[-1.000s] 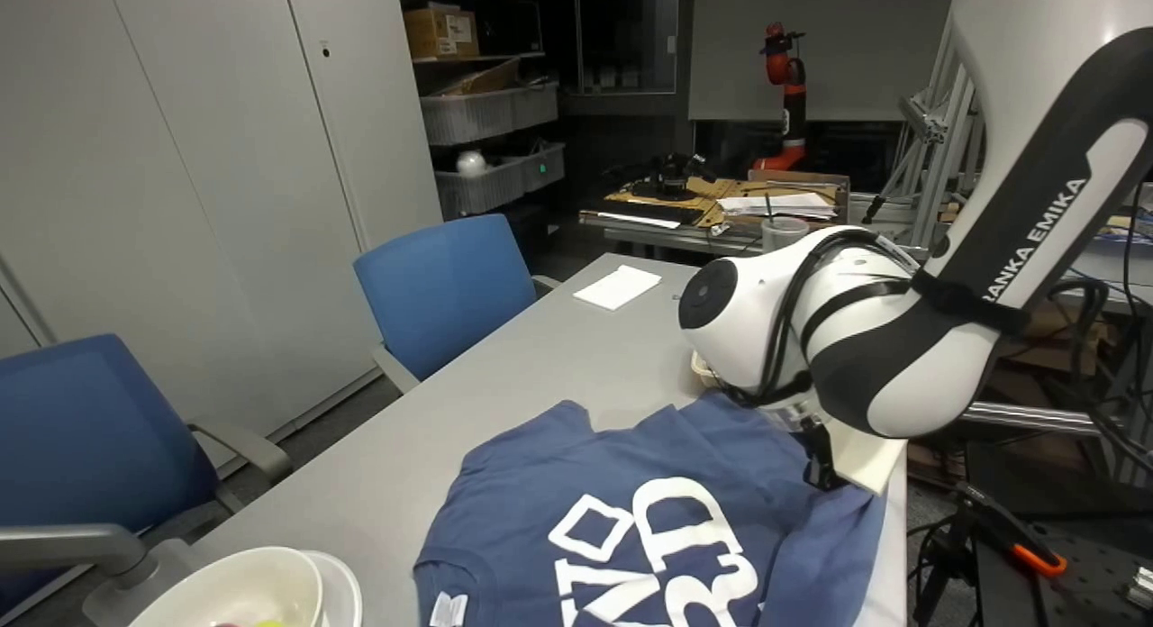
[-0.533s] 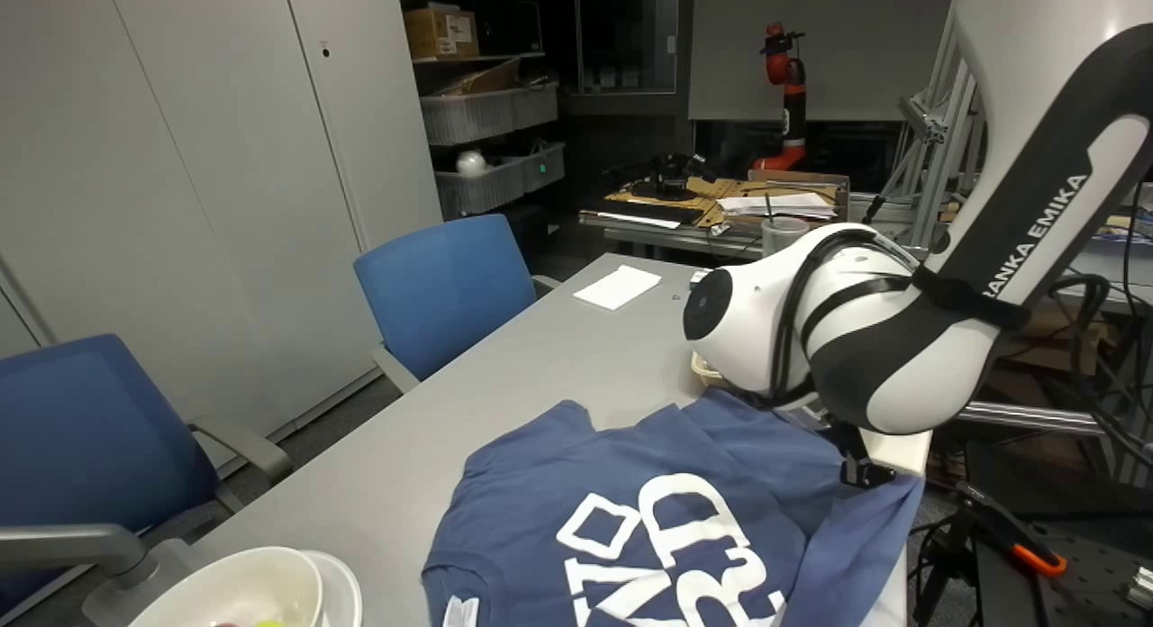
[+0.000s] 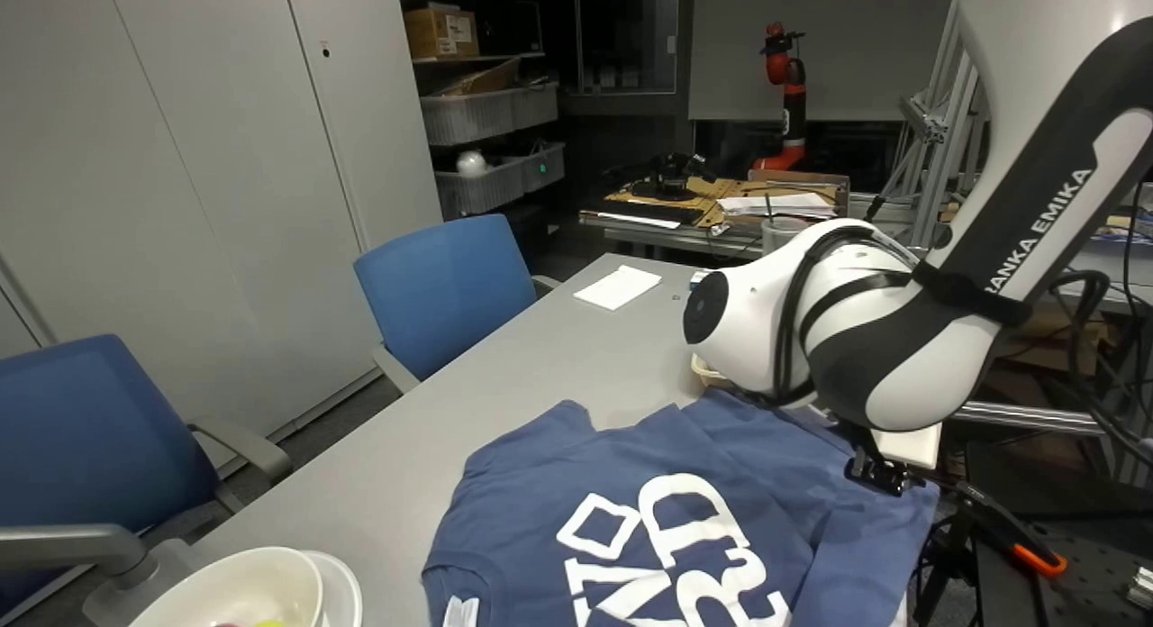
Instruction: Unfold the shirt
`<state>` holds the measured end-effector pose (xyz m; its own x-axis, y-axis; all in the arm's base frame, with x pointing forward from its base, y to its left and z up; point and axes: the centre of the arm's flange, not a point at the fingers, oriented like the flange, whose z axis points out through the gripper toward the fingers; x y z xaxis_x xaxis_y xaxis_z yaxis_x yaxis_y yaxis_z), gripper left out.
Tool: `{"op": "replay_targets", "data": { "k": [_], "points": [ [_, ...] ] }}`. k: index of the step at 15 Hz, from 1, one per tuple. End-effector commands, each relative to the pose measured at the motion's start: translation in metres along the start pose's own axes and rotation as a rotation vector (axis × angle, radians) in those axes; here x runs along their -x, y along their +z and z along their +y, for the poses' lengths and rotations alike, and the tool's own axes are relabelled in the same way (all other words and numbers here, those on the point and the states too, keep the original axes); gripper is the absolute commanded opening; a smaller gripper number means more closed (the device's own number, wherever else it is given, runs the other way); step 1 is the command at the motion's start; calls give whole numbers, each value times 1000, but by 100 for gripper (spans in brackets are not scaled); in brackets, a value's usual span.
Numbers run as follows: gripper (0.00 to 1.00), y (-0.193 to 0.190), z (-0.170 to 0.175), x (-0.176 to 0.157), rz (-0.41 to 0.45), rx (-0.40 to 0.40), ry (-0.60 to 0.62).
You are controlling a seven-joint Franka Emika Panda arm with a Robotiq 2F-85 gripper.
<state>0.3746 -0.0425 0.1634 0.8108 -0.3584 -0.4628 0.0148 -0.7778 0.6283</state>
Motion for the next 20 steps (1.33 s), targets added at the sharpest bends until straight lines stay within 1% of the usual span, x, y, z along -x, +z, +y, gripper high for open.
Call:
{"op": "replay_targets", "data": {
  "k": [1,4,5,8,10,13,16,20],
  "points": [
    [100,-7,7,3,45,-19,-26],
    [100,-10,1,-3,116,-97,-38],
    [100,-49,-14,34,138,-123,-29],
    [100,-82,-20,62,207,-195,-45],
    [100,-112,-28,68,254,-229,-54],
    [100,-147,-28,74,346,-289,-33],
    [100,-179,-17,70,450,-387,4],
    [100,-209,0,72,512,-539,28]
  ]
}}
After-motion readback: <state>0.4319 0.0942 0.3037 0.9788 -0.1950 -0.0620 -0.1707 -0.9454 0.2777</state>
